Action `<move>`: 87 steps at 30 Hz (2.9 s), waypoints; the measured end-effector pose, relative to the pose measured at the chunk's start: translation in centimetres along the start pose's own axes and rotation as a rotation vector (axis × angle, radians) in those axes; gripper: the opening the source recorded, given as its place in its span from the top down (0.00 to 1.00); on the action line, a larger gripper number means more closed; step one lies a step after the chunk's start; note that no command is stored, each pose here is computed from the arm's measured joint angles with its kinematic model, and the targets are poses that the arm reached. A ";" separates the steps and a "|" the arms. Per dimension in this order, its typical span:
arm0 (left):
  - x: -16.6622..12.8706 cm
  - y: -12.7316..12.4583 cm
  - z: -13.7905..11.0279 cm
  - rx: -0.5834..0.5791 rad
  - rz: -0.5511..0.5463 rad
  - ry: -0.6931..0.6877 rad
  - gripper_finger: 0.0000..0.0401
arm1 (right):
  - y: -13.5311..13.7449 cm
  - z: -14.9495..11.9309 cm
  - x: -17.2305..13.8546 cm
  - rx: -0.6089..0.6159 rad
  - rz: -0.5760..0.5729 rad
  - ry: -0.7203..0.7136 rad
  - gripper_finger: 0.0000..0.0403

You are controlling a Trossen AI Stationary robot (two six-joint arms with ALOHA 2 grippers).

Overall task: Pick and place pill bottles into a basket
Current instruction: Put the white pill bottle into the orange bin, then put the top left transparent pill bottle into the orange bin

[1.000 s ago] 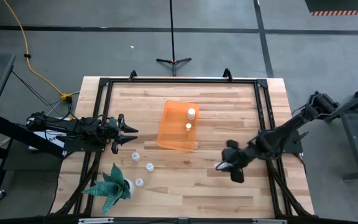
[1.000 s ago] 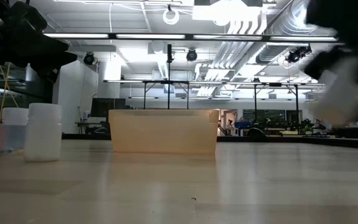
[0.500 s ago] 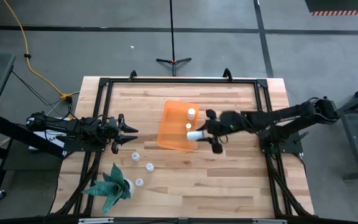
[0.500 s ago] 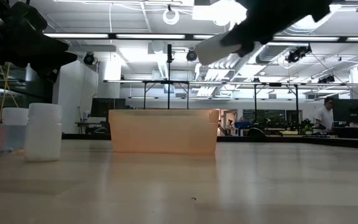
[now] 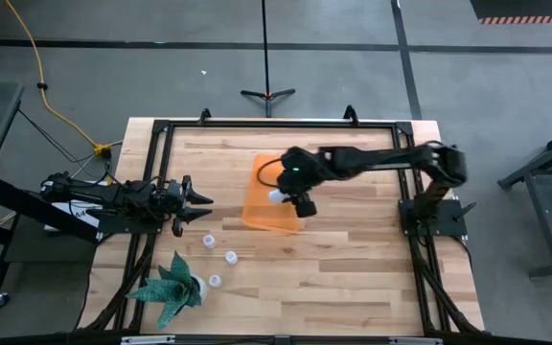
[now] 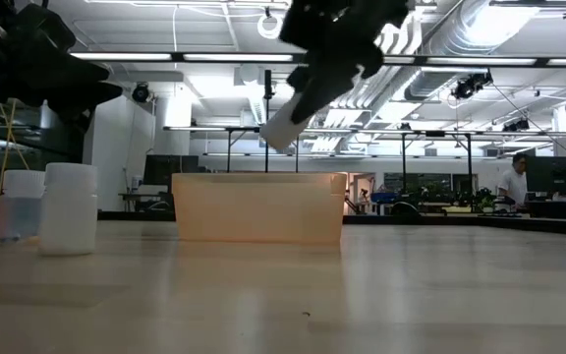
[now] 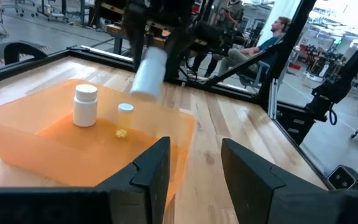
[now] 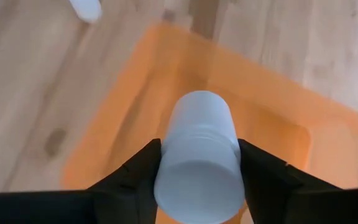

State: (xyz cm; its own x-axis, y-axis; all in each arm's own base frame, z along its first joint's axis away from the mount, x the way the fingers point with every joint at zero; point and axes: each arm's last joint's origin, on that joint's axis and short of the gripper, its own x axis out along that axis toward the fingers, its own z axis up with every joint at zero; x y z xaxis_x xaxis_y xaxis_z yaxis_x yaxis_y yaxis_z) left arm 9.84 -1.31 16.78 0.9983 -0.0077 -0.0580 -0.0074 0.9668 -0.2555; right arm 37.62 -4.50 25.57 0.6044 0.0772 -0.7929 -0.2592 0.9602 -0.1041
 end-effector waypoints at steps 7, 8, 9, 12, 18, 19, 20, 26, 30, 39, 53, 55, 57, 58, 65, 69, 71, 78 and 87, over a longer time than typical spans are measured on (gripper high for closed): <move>0.0 0.0 0.0 -0.061 0.003 -0.001 0.55 | -1.2 1.1 3.1 -0.003 0.086 0.218 0.58; 0.0 0.0 0.0 -0.070 0.002 -0.001 0.55 | -1.0 1.3 3.3 -0.005 0.118 0.234 0.59; 0.0 0.0 0.0 -0.076 0.003 -0.001 0.55 | -0.7 1.5 3.5 -0.006 0.145 0.245 0.59; 0.0 0.0 0.0 -0.078 0.003 -0.001 0.55 | 0.7 2.5 3.6 -0.009 0.197 0.263 0.59; 0.0 0.0 0.0 -0.078 0.002 -0.001 0.55 | 3.9 2.5 3.6 -0.087 0.173 0.396 0.56; 0.0 0.0 0.0 -0.078 0.002 -0.001 0.55 | 4.2 2.5 3.5 -0.094 0.175 0.411 0.56; 0.0 0.0 0.0 -0.078 0.002 -0.001 0.55 | 4.4 2.4 3.6 -0.097 0.181 0.417 0.57; 0.0 0.0 0.0 -0.079 0.002 -0.002 0.55 | 4.2 1.9 4.3 -0.095 0.184 0.407 0.57; 0.0 0.0 0.0 -0.078 -0.005 0.000 0.55 | 3.3 1.3 5.2 -0.083 0.194 0.383 0.56; 0.0 0.0 0.0 -0.078 -0.004 0.001 0.55 | 2.0 0.2 7.6 -0.060 0.197 0.410 0.56; 0.0 0.0 0.0 -0.077 -0.004 0.001 0.55 | 1.9 -0.4 8.3 -0.017 0.180 0.457 0.49; 0.0 0.0 0.0 -0.078 -0.004 0.000 0.55 | 1.8 0.0 8.1 0.001 0.171 0.447 0.45; 0.0 0.0 0.0 -0.078 -0.004 0.000 0.55 | 1.7 0.3 8.0 -0.001 0.165 0.437 0.42; 0.0 0.0 0.0 -0.078 -0.004 0.000 0.55 | 1.7 0.4 7.9 -0.008 0.157 0.438 0.41; 0.0 0.0 0.0 -0.077 -0.003 0.000 0.55 | 0.4 2.2 6.3 -0.002 0.221 0.343 0.39; 0.0 0.0 0.0 -0.077 -0.003 0.000 0.55 | -1.1 2.5 4.5 0.037 0.262 0.309 0.39; 0.0 0.0 0.0 -0.077 -0.001 0.000 0.55 | -1.6 3.0 3.2 0.040 0.300 0.206 0.39; 0.0 0.0 0.0 -0.077 -0.001 0.000 0.55 | 0.3 2.0 -2.3 -0.021 0.237 0.014 0.39; 0.0 0.0 0.0 -0.077 -0.001 0.000 0.55 | 4.6 -6.9 -8.3 0.148 -0.064 -0.267 0.39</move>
State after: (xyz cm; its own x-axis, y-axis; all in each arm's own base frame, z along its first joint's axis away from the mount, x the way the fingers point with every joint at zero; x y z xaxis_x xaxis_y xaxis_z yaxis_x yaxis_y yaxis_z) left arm 9.83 -1.31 16.79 0.9983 -0.0087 -0.0574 -0.0107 0.9442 -0.3292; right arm 26.19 -2.55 27.58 0.7974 0.0638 -0.6001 -0.1134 0.9925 -0.0451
